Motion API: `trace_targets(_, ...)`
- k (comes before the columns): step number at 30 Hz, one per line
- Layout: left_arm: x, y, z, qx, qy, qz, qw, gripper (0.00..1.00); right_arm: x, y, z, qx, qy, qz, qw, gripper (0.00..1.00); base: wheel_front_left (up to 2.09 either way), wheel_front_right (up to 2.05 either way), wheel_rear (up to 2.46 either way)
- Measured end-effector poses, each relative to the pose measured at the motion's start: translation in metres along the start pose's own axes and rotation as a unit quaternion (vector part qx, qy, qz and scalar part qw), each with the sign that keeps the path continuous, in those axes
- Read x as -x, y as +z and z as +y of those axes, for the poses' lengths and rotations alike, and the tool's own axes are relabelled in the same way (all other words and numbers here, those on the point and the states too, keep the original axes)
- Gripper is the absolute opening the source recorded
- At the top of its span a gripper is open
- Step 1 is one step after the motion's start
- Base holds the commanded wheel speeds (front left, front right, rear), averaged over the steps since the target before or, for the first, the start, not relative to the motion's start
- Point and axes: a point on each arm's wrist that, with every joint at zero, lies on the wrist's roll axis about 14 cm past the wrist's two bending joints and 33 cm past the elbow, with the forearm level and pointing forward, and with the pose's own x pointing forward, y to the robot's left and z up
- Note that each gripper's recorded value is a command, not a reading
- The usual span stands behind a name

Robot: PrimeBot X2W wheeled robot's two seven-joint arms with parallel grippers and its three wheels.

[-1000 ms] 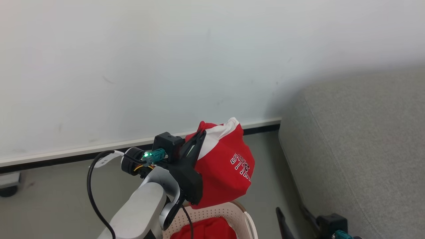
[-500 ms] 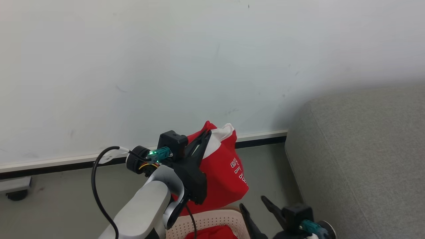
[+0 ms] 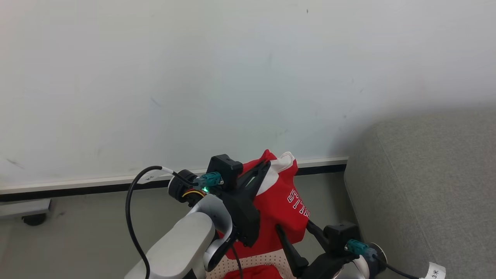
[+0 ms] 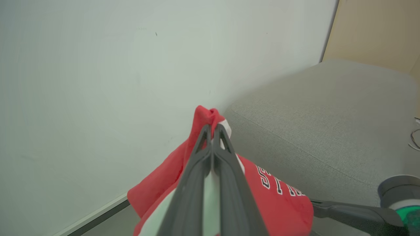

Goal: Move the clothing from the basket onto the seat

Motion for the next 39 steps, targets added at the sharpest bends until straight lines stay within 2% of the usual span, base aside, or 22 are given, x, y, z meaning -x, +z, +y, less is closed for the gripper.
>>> trace_targets(15, 0.008, 0.027, -0.051, 0.033, -0.067, -0.015, 0.997, 0.0, -0.012, 0.012, -0.005, 0.008, 0.003, -0.013, 1.0, 0.99, 0.0, 0.0, 0.0)
trace_targets(16, 0.008, 0.027, -0.052, 0.033, -0.067, -0.016, 0.997, 0.0, -0.012, 0.011, -0.006, 0.008, 0.001, -0.012, 1.0, 0.47, 0.0, 0.0, 0.0)
trace_targets(17, 0.008, 0.028, -0.052, 0.033, -0.067, -0.017, 0.997, 0.0, -0.011, 0.011, -0.007, 0.007, -0.001, -0.011, 1.0, 0.0, 0.0, 0.0, 0.0)
trace_targets(23, 0.006, 0.026, -0.05, 0.033, -0.062, -0.017, 0.997, 0.0, -0.009, 0.008, -0.01, 0.006, -0.006, -0.005, 1.0, 0.0, 0.0, 0.0, 0.0)
trace_targets(24, 0.006, 0.026, -0.05, 0.033, -0.062, -0.018, 0.997, 0.46, -0.009, 0.007, -0.012, 0.006, -0.008, -0.005, 1.0, 0.0, 0.0, 0.0, 0.0)
trace_targets(25, 0.005, 0.026, -0.049, 0.035, -0.06, -0.023, 0.997, 1.0, -0.008, 0.007, -0.013, 0.006, -0.01, -0.005, 1.0, 0.0, 0.0, 0.0, 0.0)
trace_targets(33, 0.007, 0.009, -0.031, 0.042, -0.033, -0.023, 0.998, 1.0, -0.004, 0.01, -0.019, 0.009, -0.022, -0.012, 1.0, 0.0, 0.0, 0.0, 0.0)
trace_targets(39, 0.017, -0.024, -0.021, 0.055, -0.027, 0.003, 0.998, 1.0, 0.006, -0.001, -0.028, 0.014, -0.042, 0.0, 0.999, 0.0, 0.0, 0.0, 0.0)
